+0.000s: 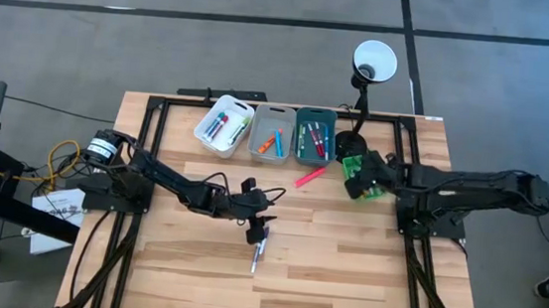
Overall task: Pick & Place Markers
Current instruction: Put the pink highlighter pen into the green bin
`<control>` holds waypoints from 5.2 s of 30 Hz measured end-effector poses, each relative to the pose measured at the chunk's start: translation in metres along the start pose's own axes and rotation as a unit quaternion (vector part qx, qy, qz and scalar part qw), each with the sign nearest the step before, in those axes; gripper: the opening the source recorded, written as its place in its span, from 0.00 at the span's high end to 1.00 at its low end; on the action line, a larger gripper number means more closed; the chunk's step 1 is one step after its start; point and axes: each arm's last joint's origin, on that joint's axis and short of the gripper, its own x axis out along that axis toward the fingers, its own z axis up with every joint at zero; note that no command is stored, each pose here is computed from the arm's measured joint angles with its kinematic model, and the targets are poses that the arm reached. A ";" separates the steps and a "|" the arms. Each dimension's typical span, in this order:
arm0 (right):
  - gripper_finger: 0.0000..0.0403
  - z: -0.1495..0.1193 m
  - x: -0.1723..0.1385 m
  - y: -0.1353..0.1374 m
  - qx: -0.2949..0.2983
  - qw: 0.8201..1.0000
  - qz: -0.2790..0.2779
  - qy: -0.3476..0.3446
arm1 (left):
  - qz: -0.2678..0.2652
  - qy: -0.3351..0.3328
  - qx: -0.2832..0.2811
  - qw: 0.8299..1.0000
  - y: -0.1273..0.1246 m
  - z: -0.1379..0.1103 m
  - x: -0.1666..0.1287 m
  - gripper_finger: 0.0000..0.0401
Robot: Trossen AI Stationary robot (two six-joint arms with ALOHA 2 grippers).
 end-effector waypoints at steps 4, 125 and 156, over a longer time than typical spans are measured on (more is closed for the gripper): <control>0.62 0.017 -0.011 0.006 0.015 0.999 0.037 -0.015 | -0.016 0.008 -0.023 1.000 -0.006 -0.002 -0.002 0.54; 0.67 0.021 0.098 0.214 -0.307 0.867 0.356 -0.165 | 0.032 -0.023 -0.009 0.999 -0.012 -0.074 -0.036 0.93; 0.87 0.027 0.078 0.203 -0.325 0.872 0.350 -0.109 | 0.038 -0.025 -0.011 0.999 -0.010 -0.074 -0.035 0.67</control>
